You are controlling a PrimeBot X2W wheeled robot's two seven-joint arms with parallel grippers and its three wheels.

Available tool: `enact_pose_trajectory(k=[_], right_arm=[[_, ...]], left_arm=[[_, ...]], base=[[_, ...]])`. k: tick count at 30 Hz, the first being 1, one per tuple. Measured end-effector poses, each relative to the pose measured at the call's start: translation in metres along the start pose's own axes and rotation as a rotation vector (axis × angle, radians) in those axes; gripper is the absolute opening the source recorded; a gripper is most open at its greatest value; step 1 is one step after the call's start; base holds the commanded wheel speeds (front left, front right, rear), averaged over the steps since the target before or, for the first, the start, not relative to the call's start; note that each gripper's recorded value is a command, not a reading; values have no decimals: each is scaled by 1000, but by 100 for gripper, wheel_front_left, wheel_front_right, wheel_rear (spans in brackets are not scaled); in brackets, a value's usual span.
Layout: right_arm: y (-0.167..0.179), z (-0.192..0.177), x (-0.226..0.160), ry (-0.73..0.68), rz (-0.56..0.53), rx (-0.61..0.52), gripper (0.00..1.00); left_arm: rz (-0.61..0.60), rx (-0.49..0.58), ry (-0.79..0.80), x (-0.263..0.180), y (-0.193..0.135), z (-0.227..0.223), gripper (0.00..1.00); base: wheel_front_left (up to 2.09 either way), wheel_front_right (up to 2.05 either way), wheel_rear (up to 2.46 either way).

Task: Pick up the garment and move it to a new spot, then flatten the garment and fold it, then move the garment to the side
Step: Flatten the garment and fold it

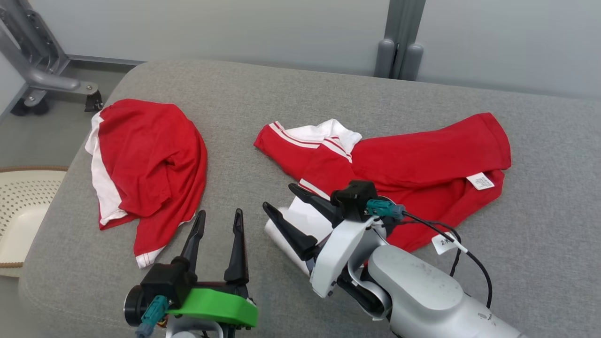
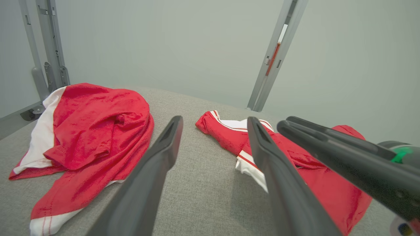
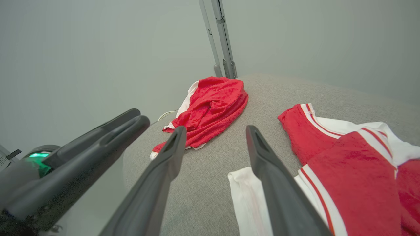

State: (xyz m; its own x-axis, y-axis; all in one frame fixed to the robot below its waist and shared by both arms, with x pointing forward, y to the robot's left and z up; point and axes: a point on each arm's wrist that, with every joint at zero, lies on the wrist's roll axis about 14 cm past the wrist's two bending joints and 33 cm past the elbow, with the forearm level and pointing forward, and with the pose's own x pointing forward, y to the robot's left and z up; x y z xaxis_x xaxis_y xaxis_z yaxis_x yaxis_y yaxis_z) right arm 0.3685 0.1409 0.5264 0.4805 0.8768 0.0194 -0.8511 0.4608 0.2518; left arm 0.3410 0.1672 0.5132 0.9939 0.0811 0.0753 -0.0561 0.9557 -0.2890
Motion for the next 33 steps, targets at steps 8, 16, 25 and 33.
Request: enact_pose_trajectory(k=[8, 16, 25, 33], right_arm=[[-18, 11, -1, -52, -54, 24, 100], [-110, 51, -68, -185, -329, -20, 100], [-167, 64, -191, -303, -678, -102, 100], [-164, 57, -252, -356, -857, -118, 100]], left_arm=[[36, 0, -9, -2, 10, 3, 100], [-3, -3, -14, 8, -1, 4, 100], [-55, -1, 11, 17, -17, -6, 100], [-85, 3, 29, 21, -26, -13, 100]], base=[[0, 0, 0], [0, 0, 0], [0, 0, 0], [0, 0, 0]])
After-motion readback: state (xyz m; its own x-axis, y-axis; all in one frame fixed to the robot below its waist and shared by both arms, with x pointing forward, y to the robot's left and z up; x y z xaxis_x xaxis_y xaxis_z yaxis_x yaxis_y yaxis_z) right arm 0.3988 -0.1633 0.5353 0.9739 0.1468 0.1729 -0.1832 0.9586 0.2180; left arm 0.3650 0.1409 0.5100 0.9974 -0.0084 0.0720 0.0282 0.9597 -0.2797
